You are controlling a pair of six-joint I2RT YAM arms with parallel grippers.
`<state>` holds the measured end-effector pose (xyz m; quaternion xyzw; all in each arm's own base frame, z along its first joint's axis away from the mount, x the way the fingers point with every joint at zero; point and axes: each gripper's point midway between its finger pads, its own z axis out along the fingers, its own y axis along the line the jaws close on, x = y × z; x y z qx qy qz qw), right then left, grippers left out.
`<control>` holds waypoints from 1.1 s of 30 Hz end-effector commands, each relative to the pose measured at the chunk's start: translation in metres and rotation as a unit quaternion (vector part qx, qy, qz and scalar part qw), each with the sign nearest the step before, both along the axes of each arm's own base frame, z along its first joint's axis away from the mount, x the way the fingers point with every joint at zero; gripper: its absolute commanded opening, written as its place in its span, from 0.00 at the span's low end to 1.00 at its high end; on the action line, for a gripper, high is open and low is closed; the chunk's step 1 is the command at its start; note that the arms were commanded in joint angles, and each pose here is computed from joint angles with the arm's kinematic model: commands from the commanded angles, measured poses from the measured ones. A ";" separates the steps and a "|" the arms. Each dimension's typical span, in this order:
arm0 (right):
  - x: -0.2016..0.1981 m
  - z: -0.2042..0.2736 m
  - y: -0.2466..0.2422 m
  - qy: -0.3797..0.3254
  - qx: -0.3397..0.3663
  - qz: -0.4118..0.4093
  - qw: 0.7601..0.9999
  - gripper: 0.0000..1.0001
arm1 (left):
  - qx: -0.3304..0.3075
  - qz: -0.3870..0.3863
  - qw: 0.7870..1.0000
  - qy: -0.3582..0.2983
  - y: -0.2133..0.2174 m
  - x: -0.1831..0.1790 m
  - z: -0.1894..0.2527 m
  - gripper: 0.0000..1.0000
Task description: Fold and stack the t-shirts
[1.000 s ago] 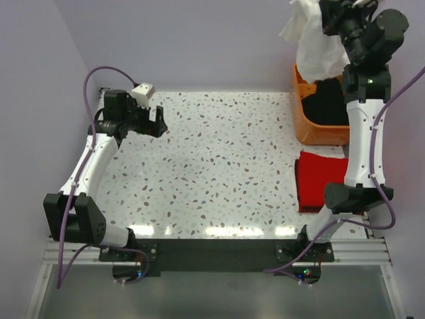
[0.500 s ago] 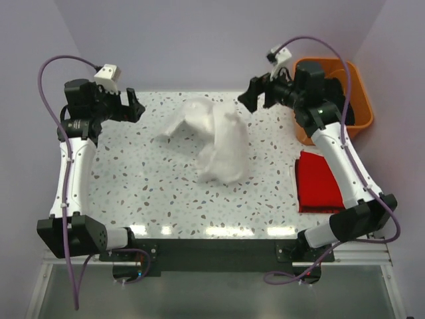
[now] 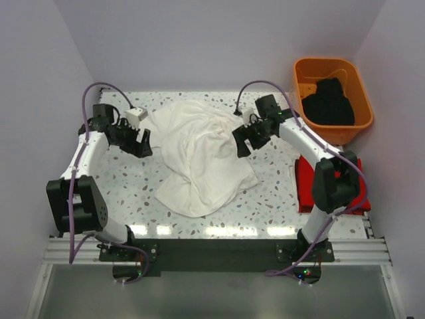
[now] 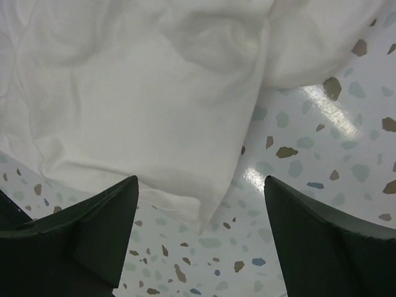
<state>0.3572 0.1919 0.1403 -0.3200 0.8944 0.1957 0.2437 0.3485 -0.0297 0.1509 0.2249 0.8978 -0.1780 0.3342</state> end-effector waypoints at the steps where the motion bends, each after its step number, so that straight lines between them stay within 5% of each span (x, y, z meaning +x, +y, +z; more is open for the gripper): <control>1: -0.019 -0.029 -0.010 0.039 -0.049 0.015 0.998 0.82 | 0.031 -0.042 0.998 0.023 0.002 -0.010 -0.027 0.88; 8: -0.049 -0.080 -0.034 0.106 -0.131 0.006 0.986 0.79 | 0.064 -0.065 0.995 0.037 -0.003 -0.015 -0.057 0.84; 14: -0.068 -0.104 -0.050 0.158 -0.178 -0.004 0.971 0.80 | 0.095 -0.016 0.995 -0.003 0.015 0.052 -0.054 0.85; 23: -0.097 -0.122 -0.059 0.220 -0.196 0.014 0.956 0.63 | 0.122 0.007 0.992 -0.013 0.030 0.148 -0.080 0.83; 28: -0.109 -0.122 -0.059 0.243 -0.189 0.029 0.951 0.47 | 0.147 0.013 0.989 -0.020 0.029 0.180 -0.101 0.83; 33: -0.102 -0.118 -0.065 0.233 -0.199 0.042 0.951 0.17 | 0.195 0.015 0.981 0.006 0.042 0.182 -0.131 0.72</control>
